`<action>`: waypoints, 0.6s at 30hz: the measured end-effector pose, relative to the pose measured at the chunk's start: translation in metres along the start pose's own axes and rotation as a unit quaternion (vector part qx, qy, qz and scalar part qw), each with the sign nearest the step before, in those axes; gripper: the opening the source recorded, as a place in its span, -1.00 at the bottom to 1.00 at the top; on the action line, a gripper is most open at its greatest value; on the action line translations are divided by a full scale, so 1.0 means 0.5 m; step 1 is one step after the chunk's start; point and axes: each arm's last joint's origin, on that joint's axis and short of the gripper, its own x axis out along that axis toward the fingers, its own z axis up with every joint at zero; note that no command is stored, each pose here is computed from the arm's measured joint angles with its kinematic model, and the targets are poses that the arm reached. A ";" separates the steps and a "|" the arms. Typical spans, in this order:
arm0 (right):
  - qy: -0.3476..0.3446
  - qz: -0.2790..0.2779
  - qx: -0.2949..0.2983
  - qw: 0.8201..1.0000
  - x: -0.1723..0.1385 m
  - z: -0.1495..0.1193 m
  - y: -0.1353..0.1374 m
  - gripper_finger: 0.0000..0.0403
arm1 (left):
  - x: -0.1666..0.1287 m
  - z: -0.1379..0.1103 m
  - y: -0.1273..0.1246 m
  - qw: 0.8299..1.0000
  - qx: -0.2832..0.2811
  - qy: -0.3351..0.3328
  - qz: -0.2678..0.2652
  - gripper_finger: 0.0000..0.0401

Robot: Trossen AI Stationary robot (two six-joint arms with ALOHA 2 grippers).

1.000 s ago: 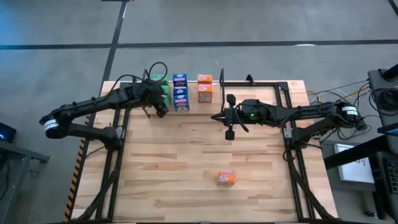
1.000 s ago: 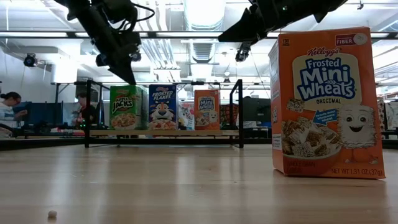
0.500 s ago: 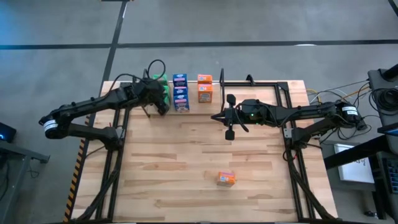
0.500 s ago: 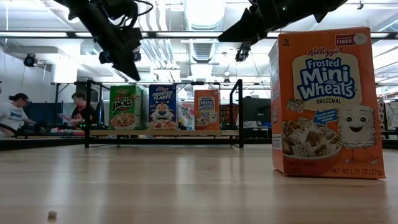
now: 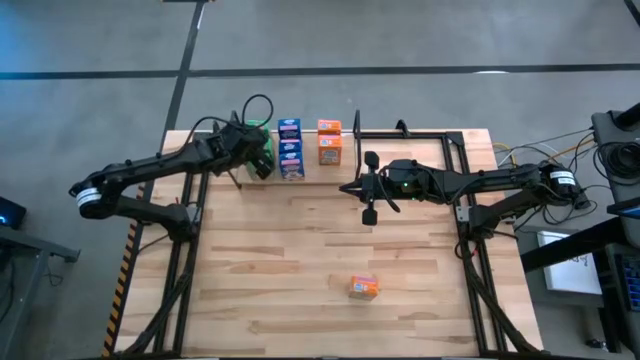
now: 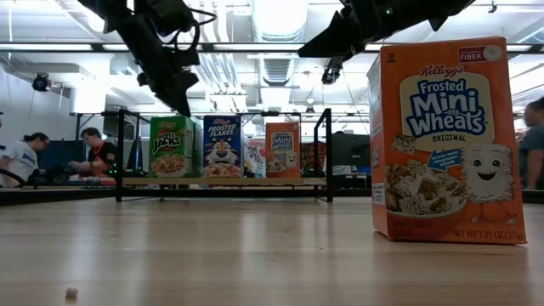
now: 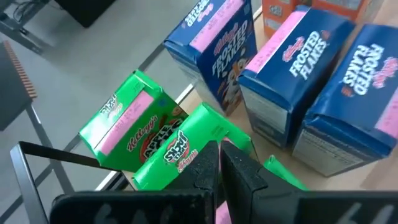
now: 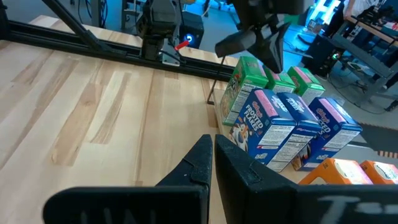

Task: Stack cereal on shelf
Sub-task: Adjust the green cereal boxes on the shelf

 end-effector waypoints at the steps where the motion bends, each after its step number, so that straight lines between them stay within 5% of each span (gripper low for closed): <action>1: 0.000 0.000 0.000 1.000 0.000 0.000 0.000 -0.96 | 0.003 0.000 0.000 1.000 0.001 0.003 0.001 -1.00; 18: 0.000 0.000 0.000 1.000 0.000 0.000 0.000 -0.96 | 0.004 -0.005 0.002 1.000 0.005 0.018 0.003 -1.00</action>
